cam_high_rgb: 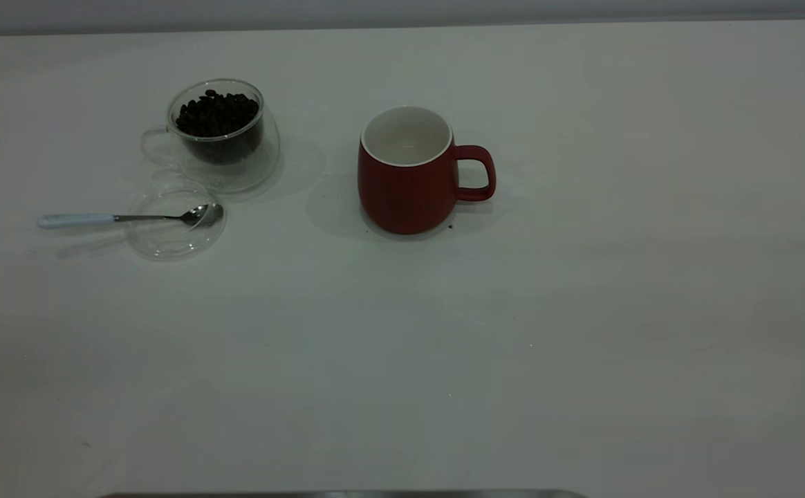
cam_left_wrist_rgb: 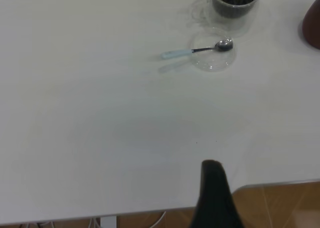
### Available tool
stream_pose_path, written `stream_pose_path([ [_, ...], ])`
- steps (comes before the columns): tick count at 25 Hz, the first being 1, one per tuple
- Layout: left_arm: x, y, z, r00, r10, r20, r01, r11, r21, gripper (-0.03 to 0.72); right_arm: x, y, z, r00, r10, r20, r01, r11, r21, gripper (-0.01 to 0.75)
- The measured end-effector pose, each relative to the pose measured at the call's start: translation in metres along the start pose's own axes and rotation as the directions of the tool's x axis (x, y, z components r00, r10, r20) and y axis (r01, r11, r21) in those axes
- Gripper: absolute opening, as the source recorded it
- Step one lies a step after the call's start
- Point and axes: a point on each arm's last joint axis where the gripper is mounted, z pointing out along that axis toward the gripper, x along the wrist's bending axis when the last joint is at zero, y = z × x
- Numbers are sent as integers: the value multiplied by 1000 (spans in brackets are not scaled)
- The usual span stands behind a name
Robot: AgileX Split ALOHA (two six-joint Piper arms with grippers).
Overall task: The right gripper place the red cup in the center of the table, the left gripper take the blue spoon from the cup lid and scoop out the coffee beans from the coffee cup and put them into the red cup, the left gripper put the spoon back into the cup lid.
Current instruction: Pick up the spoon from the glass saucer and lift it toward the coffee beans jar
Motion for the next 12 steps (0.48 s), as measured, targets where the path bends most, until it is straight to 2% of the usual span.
stream_pose_path([
  [12, 0, 2, 0, 1000, -25, 0, 25, 1000, 1, 588, 0, 0, 0, 1000, 0, 0, 0, 1000, 0, 587],
])
